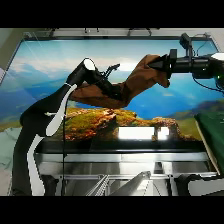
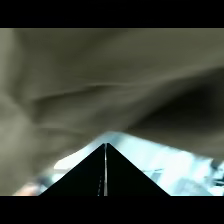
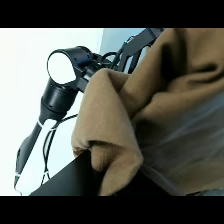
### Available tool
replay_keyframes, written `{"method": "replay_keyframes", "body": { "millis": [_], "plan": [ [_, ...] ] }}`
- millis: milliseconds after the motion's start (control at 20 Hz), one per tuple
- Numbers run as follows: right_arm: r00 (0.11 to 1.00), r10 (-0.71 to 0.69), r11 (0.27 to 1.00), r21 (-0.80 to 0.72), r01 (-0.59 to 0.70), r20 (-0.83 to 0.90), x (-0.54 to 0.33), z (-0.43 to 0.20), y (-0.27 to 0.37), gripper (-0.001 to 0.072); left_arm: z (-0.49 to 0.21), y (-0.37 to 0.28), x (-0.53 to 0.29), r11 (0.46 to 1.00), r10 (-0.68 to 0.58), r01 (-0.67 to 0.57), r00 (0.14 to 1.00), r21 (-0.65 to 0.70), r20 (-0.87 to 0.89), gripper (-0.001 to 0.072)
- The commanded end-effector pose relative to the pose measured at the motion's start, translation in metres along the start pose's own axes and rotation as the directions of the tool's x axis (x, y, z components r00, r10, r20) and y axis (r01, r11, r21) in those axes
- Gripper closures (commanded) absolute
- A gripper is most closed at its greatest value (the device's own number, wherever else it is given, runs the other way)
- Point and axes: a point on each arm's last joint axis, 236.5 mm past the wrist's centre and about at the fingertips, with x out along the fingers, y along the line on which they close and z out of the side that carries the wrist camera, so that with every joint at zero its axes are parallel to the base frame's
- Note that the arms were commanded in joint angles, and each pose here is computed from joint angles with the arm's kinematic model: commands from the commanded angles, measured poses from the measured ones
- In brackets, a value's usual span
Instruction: Fold the shirts.
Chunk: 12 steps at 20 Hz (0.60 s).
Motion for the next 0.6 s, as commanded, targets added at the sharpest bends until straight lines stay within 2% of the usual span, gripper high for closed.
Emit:
{"method": "replay_keyframes", "body": {
  "millis": [0, 150, 250, 350, 400, 450, 500, 550],
  "plan": [
    [0.998, -0.068, 0.995, -0.075, 0.068, 0.009, 0.061, -0.005, 0.015, 0.0687, 0.004, -0.051, -0.073, 0.995, -0.076, 0.072, 0.995, 0.070, 0.066, 0.0708],
    [0.989, -0.122, 0.973, -0.185, 0.136, 0.087, 0.142, -0.012, 0.014, 0.0687, 0.006, -0.050, -0.192, 0.997, 0.004, -0.024, 0.964, 0.075, 0.267, 0.0708],
    [0.970, -0.166, 0.933, -0.290, 0.213, 0.180, 0.201, -0.015, 0.002, 0.0687, 0.005, -0.045, -0.267, 0.993, 0.074, -0.104, 0.902, 0.048, 0.426, 0.0707],
    [0.960, -0.199, 0.899, -0.352, 0.259, 0.200, 0.263, -0.033, -0.017, 0.0686, -0.005, -0.042, -0.320, 0.991, 0.116, -0.133, 0.828, -0.008, 0.549, 0.0706],
    [0.970, -0.183, 0.896, -0.380, 0.232, 0.161, 0.295, -0.049, -0.021, 0.0499, -0.013, -0.037, -0.336, 0.988, 0.144, -0.151, 0.799, -0.036, 0.584, 0.0706],
    [0.984, -0.144, 0.895, -0.411, 0.176, 0.109, 0.322, -0.065, -0.015, 0.0149, -0.022, -0.032, -0.344, 0.985, 0.162, -0.165, 0.785, -0.050, 0.598, 0.0706],
    [0.997, -0.073, 0.888, -0.454, 0.080, 0.033, 0.343, -0.085, 0.004, 0.0067, -0.032, -0.028, -0.348, 0.984, 0.173, -0.169, 0.781, -0.065, 0.601, 0.0705],
    [1.000, -0.011, 0.868, -0.497, -0.001, -0.021, 0.354, -0.099, 0.026, 0.0122, -0.041, -0.024, -0.350, 0.982, 0.182, -0.170, 0.778, -0.078, 0.601, 0.0705]
  ]
}}
